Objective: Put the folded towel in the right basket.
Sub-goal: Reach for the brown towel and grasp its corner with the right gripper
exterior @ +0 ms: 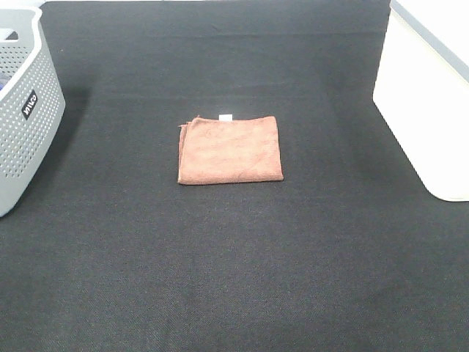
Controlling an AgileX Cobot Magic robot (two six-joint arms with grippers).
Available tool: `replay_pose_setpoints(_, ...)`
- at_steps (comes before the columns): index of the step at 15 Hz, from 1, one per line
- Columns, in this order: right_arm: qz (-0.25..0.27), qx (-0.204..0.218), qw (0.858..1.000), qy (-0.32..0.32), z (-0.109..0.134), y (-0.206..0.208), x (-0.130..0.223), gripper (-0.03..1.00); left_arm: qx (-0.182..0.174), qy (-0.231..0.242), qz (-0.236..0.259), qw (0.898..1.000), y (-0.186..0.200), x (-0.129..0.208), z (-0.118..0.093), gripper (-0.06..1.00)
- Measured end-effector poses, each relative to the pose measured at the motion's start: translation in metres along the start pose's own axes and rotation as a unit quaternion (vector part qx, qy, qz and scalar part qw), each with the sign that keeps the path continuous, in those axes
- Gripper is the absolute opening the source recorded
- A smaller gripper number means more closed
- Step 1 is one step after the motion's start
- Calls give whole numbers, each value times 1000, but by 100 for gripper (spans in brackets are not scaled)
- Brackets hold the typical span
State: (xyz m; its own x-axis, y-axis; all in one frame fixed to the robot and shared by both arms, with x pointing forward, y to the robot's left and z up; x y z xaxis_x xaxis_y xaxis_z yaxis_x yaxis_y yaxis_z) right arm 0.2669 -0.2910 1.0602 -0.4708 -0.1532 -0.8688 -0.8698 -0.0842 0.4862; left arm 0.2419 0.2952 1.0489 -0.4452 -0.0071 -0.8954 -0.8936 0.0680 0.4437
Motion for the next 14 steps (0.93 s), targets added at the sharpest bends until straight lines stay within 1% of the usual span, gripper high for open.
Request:
replay_pose_setpoints(1,-2,-4,1000,-6,-1,-10,-10,71,0,0,0,1000,0,0,0,88)
replay_pose_setpoints(2,-2,-4,1000,-6,-1,-10,-10,71,0,0,0,1000,0,0,0,88)
replay_pose_setpoints(4,-24,-11,999,-33,-5,-40,-37,71,0,0,0,1000,0,0,0,88)
replay_pose_setpoints(6,-24,-19,998,-59,-10,-67,-62,71,0,0,0,1000,0,0,0,88)
replay_pose_setpoints(7,-26,-17,998,-59,-13,-77,-78,71,0,0,0,1000,0,0,0,88)
replay_pose_setpoints(10,6,-21,999,-33,-22,-118,-121,71,0,0,0,1000,0,0,0,88)
replay_pose_setpoints(11,17,-28,999,-29,-26,-142,-143,71,0,0,0,1000,0,0,0,88)
replay_pose_setpoints(14,46,-58,997,-15,-30,-192,-175,71,0,0,0,1000,0,0,0,88)
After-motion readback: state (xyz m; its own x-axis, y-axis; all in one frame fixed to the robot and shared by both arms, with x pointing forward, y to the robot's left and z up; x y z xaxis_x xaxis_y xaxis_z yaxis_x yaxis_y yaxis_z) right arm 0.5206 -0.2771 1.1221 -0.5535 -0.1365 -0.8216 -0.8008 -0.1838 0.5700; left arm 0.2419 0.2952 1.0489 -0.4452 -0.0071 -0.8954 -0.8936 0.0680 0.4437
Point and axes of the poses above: a point on each arm's last joint axis where the gripper is mounted, y pointing back along that axis away from the gripper, z along the wrist's bending axis when the last joint is at zero, x = y × z, the point moved 1 cm from there along -y, pointing out along that axis toward the gripper, and after that the axes turned 5 degrees about y, right-handed, at the moved point
